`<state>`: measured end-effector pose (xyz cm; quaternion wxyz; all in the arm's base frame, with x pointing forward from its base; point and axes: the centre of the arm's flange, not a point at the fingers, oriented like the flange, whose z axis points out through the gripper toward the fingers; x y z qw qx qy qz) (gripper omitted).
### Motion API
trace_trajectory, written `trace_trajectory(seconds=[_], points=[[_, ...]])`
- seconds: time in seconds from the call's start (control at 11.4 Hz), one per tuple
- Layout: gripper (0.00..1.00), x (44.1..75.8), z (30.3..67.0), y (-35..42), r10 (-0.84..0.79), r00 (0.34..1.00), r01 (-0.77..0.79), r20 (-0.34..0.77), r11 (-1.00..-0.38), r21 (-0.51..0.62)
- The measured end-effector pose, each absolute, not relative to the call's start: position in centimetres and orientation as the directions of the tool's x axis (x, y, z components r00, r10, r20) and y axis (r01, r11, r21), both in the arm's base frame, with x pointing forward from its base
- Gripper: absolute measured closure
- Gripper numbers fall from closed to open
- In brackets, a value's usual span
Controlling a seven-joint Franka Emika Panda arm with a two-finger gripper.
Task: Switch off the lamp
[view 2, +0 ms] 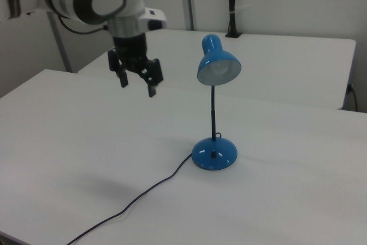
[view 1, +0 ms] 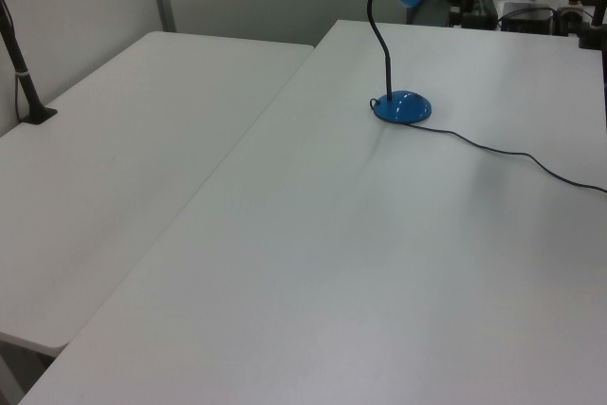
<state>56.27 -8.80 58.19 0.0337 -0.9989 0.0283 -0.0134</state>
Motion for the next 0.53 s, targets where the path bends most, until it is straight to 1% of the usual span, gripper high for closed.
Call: trace_trajectory(seconds=[0.09,0.26,0.53], points=[[0.0,56.5,58.8,-7.2,-0.098,0.995,-0.097,0.03,-0.994,-0.047],[0.0,56.7,59.5,-5.8,-0.131,0.99,-0.13,0.043,-0.991,-0.035],[0.0,56.9,59.7,-6.0,-0.137,0.989,-0.136,0.061,-0.991,-0.013]])
